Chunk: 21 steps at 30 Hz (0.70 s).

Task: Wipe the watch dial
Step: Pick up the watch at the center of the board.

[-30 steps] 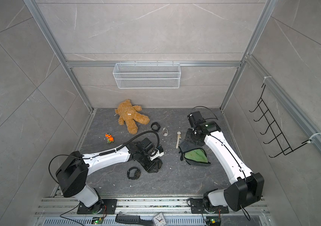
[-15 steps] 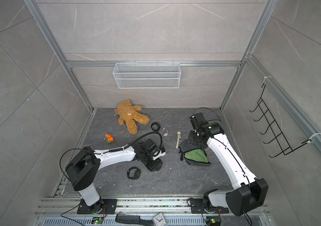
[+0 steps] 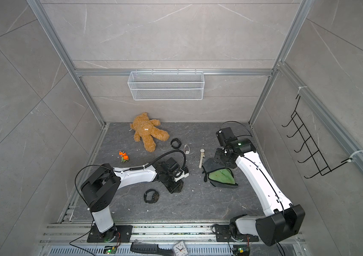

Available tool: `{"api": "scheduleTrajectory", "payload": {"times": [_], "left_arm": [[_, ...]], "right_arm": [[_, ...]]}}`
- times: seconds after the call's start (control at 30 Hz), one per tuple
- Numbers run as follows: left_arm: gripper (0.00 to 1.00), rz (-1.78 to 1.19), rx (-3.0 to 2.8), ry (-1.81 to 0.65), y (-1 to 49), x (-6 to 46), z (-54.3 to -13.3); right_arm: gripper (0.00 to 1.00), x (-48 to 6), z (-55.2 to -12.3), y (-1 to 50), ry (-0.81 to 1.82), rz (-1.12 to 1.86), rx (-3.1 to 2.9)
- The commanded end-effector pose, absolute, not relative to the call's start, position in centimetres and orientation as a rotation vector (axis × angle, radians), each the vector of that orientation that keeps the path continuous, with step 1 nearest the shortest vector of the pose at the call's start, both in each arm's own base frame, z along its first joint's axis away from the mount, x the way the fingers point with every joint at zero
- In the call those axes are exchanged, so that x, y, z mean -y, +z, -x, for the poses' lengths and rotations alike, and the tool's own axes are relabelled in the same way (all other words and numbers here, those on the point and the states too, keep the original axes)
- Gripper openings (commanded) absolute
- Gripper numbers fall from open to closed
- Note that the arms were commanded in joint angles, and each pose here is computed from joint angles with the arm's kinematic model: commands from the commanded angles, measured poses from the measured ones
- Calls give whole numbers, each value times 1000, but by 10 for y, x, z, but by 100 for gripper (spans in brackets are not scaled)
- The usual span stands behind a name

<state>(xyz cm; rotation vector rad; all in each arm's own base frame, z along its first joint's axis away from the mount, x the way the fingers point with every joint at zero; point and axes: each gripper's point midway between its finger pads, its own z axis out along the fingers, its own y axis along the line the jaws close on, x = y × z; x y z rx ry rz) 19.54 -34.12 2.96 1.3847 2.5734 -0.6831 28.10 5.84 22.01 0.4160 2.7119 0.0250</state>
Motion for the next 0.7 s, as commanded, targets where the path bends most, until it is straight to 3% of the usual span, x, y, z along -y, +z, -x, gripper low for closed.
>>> {"api": "scheduleTrajectory", "payload": {"times": [0.0, 0.1, 0.3, 0.67], "left_arm": [[16, -1426, -2568, -691, 27, 342, -194], [0, -1428, -2564, -684, 33, 342, -195], [0, -1438, -2513, -688, 57, 345, -198], [0, -1299, -2171, -780, 169, 365, -222]], "right_arm": [[57, -52, -276, 229, 7, -410, -2687], [57, -51, -275, 226, 9, -416, -2687], [57, -53, -273, 218, 42, -430, -2687], [57, -75, -271, 175, 197, -452, -2753]]}}
